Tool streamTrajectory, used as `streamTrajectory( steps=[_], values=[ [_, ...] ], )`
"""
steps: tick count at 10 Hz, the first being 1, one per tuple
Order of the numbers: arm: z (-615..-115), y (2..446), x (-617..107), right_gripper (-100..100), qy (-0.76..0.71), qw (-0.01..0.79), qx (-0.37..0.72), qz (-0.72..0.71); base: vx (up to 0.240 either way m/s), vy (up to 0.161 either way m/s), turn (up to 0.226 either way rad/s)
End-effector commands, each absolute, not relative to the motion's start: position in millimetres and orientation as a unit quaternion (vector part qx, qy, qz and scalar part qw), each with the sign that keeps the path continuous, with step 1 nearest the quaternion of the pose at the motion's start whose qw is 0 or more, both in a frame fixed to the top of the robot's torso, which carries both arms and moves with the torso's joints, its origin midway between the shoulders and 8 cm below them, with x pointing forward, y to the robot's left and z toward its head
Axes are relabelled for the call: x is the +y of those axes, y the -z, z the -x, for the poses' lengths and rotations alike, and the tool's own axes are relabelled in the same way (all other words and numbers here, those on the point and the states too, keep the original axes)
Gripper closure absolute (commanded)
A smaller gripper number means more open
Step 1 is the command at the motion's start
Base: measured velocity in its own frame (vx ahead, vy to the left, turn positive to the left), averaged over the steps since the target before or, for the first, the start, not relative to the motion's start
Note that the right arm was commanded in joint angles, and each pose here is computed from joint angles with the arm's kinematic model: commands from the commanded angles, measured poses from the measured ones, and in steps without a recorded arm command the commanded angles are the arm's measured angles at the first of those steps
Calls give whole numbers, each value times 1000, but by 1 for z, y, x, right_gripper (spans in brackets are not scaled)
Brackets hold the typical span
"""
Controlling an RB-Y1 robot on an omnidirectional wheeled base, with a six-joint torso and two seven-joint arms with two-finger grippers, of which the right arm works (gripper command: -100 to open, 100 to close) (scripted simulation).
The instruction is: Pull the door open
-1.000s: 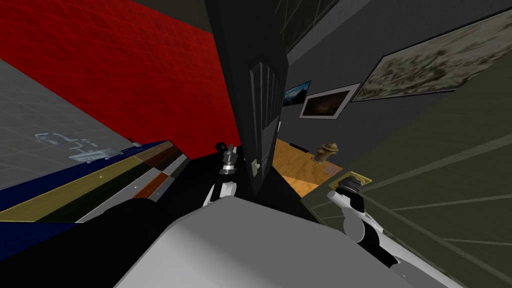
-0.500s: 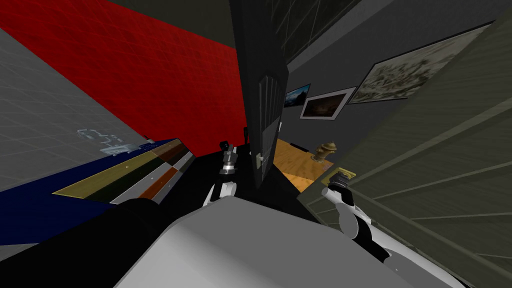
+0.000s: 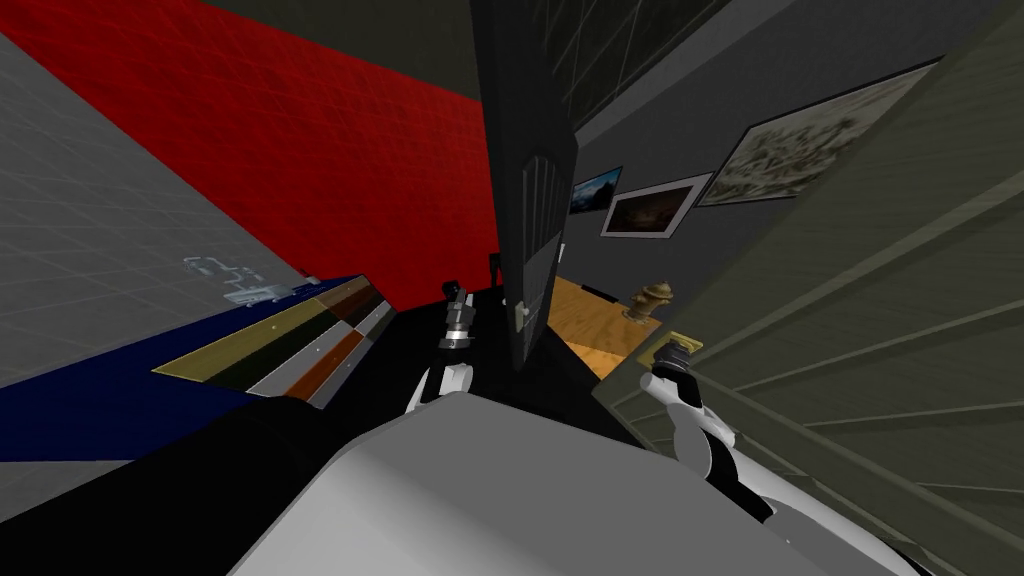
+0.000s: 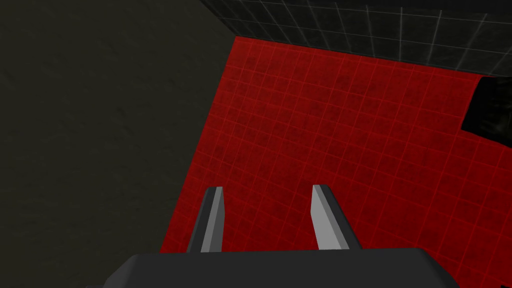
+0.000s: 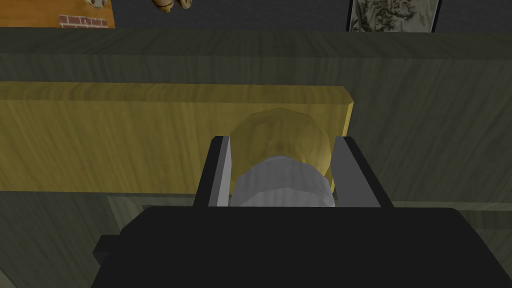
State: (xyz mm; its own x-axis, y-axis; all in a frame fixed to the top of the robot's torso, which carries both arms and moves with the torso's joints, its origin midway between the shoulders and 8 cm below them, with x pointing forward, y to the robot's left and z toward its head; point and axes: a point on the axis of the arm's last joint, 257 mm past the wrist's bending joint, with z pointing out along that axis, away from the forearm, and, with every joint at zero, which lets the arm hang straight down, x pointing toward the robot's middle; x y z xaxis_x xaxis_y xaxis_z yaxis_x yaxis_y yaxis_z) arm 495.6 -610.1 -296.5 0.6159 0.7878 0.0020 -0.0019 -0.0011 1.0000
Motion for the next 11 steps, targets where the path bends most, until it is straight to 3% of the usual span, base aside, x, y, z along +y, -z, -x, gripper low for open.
streamTrajectory(
  steps=[1,8,11],
  values=[
    [-501,297,-602,100,-316,632,316,-634,-252,-20,72],
    [-534,296,-555,100,-350,614,350,-614,-237,0,47],
    [-540,300,-541,100,-357,607,359,-613,-139,-7,50]
  ],
)
